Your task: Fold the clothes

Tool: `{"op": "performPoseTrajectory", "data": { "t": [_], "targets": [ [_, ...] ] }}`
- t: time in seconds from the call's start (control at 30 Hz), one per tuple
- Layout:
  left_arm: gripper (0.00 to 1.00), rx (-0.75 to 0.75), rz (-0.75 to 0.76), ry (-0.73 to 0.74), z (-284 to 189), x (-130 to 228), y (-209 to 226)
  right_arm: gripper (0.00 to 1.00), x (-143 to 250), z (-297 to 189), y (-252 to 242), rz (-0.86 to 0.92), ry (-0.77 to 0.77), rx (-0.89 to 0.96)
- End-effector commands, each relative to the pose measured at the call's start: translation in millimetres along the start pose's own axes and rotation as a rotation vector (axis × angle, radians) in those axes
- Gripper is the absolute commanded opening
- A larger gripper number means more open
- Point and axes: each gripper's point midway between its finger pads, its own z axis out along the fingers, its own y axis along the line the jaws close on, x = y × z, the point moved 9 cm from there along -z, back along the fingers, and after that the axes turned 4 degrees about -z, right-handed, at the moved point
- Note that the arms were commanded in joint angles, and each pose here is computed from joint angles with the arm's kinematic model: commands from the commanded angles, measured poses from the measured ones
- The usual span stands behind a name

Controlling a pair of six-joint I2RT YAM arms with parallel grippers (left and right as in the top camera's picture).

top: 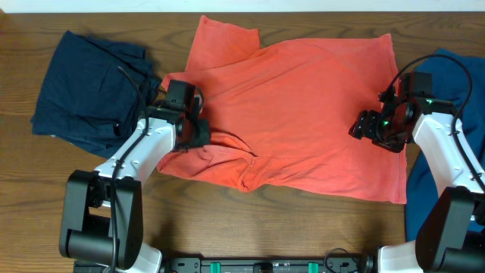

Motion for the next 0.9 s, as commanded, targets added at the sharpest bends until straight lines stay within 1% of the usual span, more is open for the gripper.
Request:
{"op": "performPoseTrajectory", "data": {
  "t": [0.0,0.07,0.13,0.2,0.23,0.37,0.5,0.63,0.67,0.77,0.87],
  "targets": [
    [0.06,0.035,-0.001,-0.083,-6.3,-16.5,-7.8,0.73,1.2,3.3,0.8,-0.014,0.014,-0.010],
    [0.08,0.045,0.006,-0.122,-6.9,-22.5,-9.5,0.73,1.2,3.3,0.8,-0.014,0.014,-0.010],
    [0.22,0.042,0.010,-0.149,-7.5,-26.4,-10.0,0.74,1.2,3.3,0.8,-0.014,0.014,-0.010],
    [0.41,0.019,0.008,-0.159,-7.6,-27.3,-8.2,0.73,1.2,3.3,0.8,-0.014,0.014,-0.010],
    [0.45,0.005,0.006,-0.158,-7.5,-26.7,-6.9,0.73,1.2,3.3,0.8,-0.014,0.014,-0.010],
    [0.47,-0.030,-0.001,-0.100,-8.4,-17.6,-0.5,0.73,1.3,3.3,0.8,-0.014,0.015,-0.010],
    [0.47,-0.081,0.032,0.017,-8.7,-0.6,10.9,0.74,1.3,3.3,0.8,-0.014,0.015,-0.010],
    [0.47,-0.245,0.016,0.089,-12.4,12.0,31.3,0.74,1.3,3.3,0.8,-0.014,0.015,-0.010],
    [0.47,-0.262,0.013,0.094,-13.1,12.9,33.9,0.74,1.3,3.3,0.8,-0.014,0.015,-0.010],
    [0.48,-0.275,-0.005,0.117,-14.5,15.5,40.3,0.74,1.4,3.3,0.8,-0.014,0.016,-0.010],
    [0.51,-0.280,-0.008,0.130,-13.6,17.7,44.3,0.74,2.0,3.3,0.7,-0.013,0.020,-0.010]
  ]
}}
